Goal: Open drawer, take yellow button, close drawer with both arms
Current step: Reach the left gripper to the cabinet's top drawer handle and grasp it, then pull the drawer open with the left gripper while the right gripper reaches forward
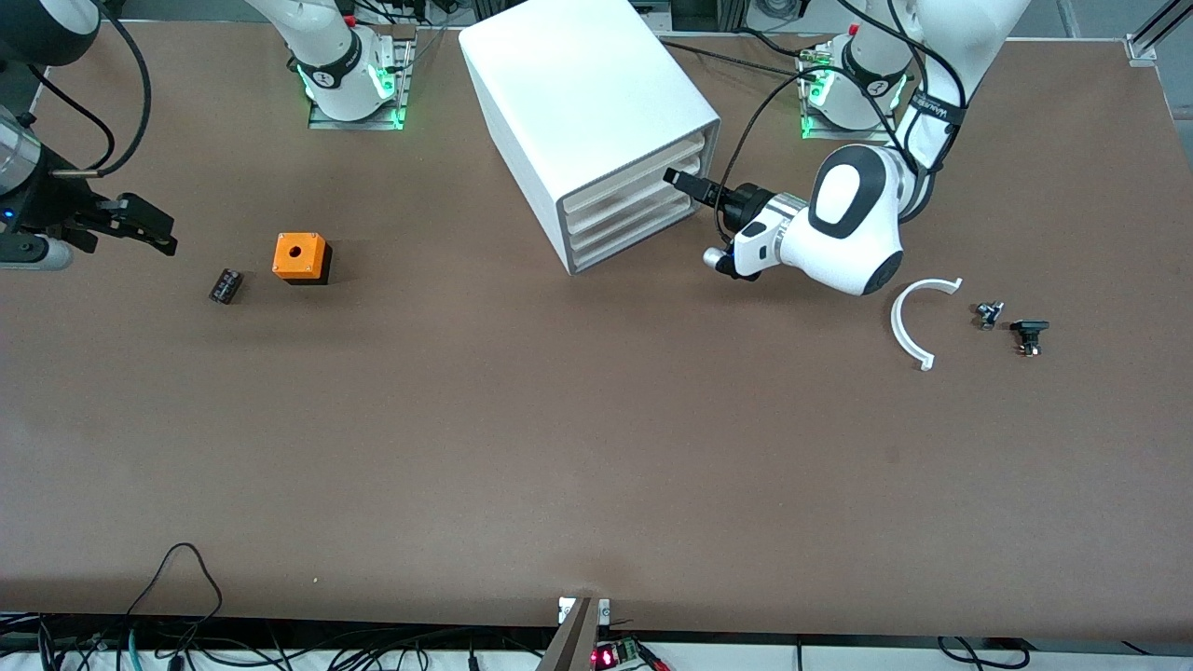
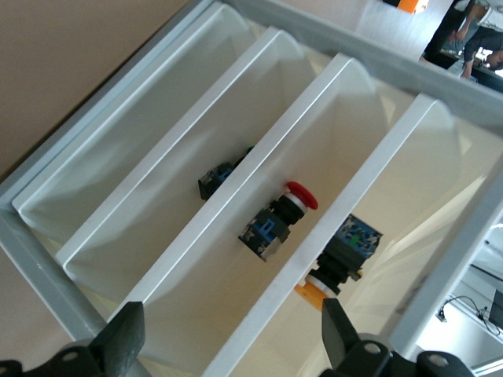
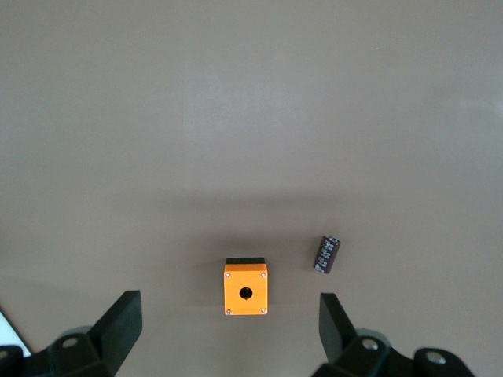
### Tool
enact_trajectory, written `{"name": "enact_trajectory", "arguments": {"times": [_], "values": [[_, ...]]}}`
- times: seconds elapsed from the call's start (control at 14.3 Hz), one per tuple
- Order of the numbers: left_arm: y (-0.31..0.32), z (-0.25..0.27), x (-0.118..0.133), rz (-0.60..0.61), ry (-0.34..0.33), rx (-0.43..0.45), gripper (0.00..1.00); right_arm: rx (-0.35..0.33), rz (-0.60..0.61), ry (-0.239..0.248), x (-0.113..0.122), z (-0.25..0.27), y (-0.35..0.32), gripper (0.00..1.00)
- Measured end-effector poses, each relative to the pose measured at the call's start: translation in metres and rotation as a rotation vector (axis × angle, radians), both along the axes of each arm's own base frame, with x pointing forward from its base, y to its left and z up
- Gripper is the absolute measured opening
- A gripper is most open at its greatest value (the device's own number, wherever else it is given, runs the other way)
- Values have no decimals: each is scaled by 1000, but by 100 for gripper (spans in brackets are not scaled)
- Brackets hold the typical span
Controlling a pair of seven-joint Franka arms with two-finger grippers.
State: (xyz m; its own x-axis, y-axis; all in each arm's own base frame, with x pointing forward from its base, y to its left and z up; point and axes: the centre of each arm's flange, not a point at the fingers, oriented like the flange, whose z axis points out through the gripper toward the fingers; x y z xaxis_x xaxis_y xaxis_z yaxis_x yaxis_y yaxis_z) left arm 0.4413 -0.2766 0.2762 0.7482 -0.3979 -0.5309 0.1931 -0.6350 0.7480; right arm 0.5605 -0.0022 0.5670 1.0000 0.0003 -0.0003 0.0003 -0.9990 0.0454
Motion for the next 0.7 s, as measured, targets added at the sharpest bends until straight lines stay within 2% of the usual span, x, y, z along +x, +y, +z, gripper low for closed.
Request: {"name": "enact_trajectory", "arguments": {"times": [0.28, 0.42, 0.56, 0.63, 0.7], "values": [[-21, -1, -19, -54, 10, -14, 99, 0, 13, 4, 4, -6, 7, 100], [-28, -3, -27, -70, 14, -14, 96, 0, 12, 4, 4, -6, 7, 100], [-27, -5, -27, -65, 5, -14, 80, 0, 12, 4, 4, -6, 7, 100], [-26, -6, -27, -67, 2, -17, 64, 0, 12, 4, 4, -6, 7, 100], [-27, -6, -27, -71, -1, -22, 54, 0, 12, 4, 4, -6, 7, 100]]}}
